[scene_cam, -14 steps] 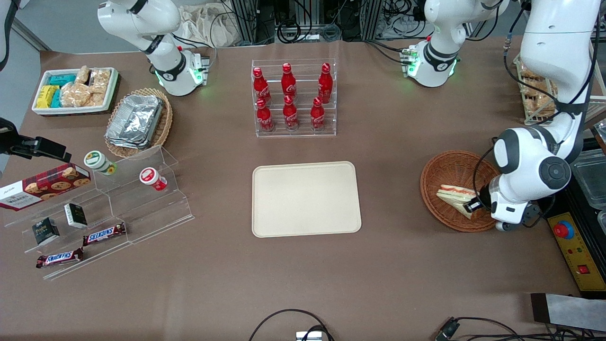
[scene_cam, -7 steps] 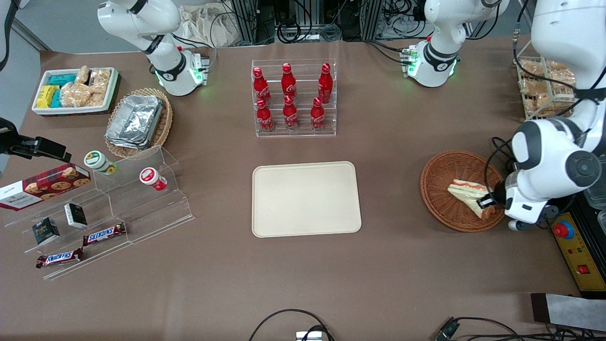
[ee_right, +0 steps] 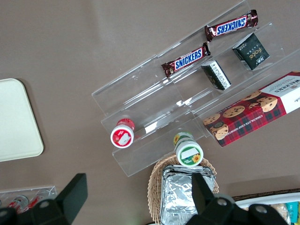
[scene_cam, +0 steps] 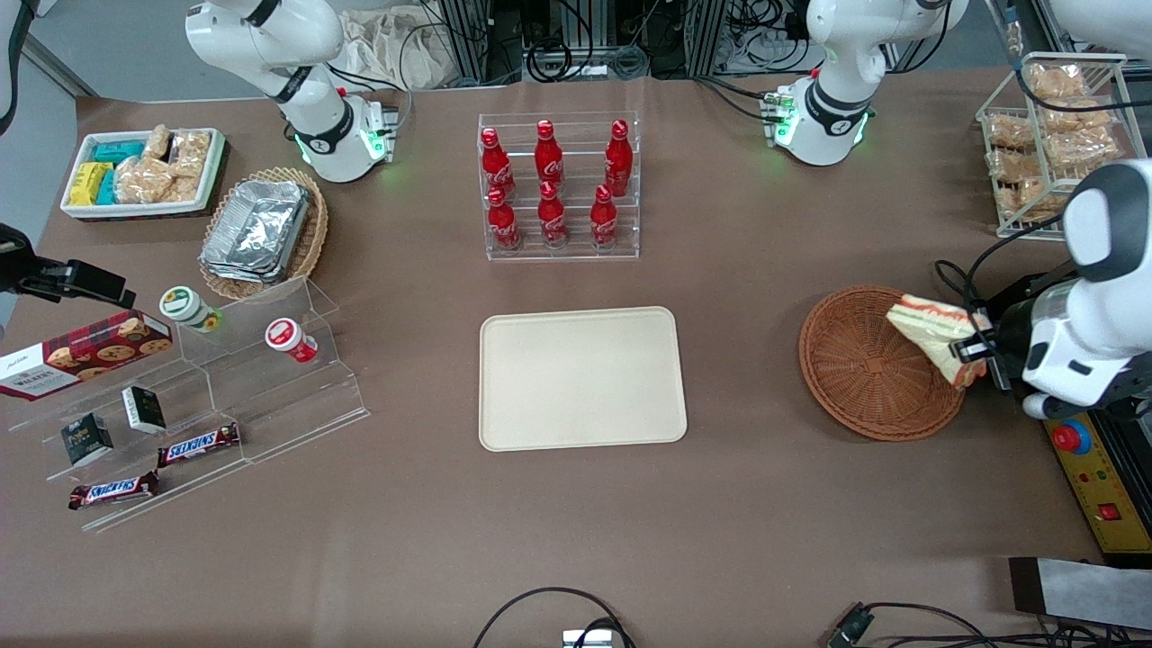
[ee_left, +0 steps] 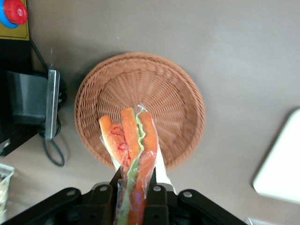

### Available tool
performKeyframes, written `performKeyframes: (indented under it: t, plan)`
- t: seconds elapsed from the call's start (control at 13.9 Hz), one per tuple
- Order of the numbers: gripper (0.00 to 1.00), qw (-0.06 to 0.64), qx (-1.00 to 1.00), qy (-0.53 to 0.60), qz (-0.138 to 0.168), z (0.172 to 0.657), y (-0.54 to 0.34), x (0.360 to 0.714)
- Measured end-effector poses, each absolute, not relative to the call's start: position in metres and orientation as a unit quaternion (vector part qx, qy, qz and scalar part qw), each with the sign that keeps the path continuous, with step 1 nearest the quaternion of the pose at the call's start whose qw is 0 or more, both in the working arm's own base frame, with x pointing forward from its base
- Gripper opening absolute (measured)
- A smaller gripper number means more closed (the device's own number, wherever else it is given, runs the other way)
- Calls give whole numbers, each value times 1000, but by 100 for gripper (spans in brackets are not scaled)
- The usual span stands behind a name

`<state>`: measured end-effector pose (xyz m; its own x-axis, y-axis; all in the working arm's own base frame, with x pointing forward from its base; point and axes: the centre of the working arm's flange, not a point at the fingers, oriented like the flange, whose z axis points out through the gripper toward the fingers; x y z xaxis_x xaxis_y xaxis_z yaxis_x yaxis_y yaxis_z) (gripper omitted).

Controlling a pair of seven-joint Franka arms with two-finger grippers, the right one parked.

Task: Place sandwich from basket to tray
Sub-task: 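Lift the sandwich out of the basket with the left gripper, then carry the sandwich over the cream tray and lower it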

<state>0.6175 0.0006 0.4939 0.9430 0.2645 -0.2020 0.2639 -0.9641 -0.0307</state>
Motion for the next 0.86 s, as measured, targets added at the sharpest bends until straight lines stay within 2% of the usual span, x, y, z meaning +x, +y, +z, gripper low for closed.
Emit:
performKeyframes:
  t: [0.14, 0.29, 0.43, 0.86]
  plan:
    - [21, 0, -990, -103, 96, 531, -36, 616]
    - [21, 0, -994, -60, 95, 535, -88, 612]
    - [21, 4, -995, -12, 102, 519, -151, 608]
    - [21, -3, -996, 51, 73, 438, -305, 609]
